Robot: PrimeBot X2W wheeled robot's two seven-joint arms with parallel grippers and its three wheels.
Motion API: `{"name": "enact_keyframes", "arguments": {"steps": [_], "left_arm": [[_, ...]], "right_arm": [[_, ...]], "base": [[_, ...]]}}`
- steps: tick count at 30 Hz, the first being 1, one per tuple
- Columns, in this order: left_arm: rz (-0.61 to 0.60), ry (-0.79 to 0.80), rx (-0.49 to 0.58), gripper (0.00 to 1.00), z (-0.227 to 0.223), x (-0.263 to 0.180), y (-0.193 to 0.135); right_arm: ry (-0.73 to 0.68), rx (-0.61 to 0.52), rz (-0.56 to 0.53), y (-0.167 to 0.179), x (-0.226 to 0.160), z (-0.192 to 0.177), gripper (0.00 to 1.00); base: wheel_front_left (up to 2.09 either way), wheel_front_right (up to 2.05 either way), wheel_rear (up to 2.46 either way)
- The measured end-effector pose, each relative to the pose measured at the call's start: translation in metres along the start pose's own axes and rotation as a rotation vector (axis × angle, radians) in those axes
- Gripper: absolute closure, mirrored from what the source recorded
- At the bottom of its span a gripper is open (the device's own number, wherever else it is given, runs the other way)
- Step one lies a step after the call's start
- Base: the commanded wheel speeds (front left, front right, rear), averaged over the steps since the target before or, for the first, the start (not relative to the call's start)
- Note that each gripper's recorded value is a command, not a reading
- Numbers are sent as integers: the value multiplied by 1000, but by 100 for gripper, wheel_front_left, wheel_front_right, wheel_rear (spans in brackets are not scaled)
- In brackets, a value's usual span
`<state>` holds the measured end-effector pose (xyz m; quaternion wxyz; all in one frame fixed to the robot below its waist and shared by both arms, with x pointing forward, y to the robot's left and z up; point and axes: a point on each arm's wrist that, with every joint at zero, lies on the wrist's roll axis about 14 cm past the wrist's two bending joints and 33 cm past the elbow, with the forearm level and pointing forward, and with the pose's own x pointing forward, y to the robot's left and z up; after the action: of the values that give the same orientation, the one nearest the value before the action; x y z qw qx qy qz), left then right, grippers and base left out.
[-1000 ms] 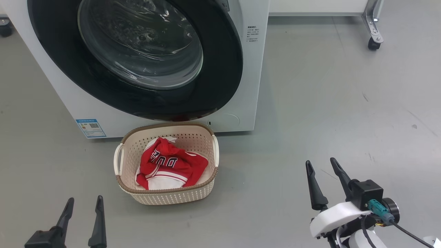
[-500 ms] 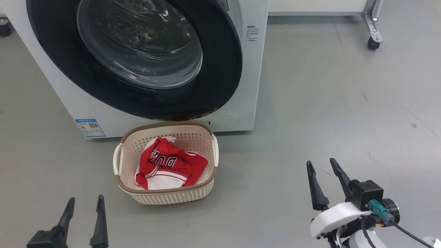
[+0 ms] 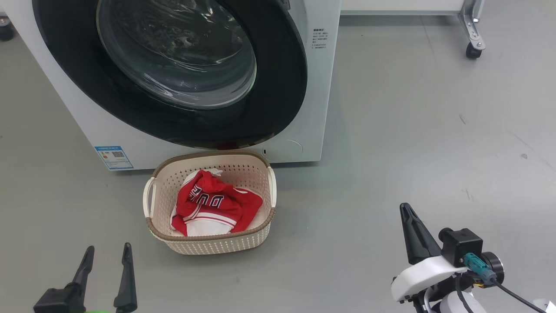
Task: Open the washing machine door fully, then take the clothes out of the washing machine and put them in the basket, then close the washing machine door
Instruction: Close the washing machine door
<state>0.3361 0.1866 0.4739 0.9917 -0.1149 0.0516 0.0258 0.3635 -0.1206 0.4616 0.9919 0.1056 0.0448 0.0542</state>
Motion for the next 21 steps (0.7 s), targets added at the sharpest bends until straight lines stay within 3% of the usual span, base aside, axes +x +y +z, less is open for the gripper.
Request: {"name": "enact_keyframes", "arguments": {"steps": [10,21], "left_arm": [[4,18,7,0,-3,4,1],[18,14,6,0,0,16,2]], "right_arm": [[6,-11,35,6,17,2,100],[-35,-67,174,35,65,25,100]], "base": [[0,0,0],[0,0,0]]}}
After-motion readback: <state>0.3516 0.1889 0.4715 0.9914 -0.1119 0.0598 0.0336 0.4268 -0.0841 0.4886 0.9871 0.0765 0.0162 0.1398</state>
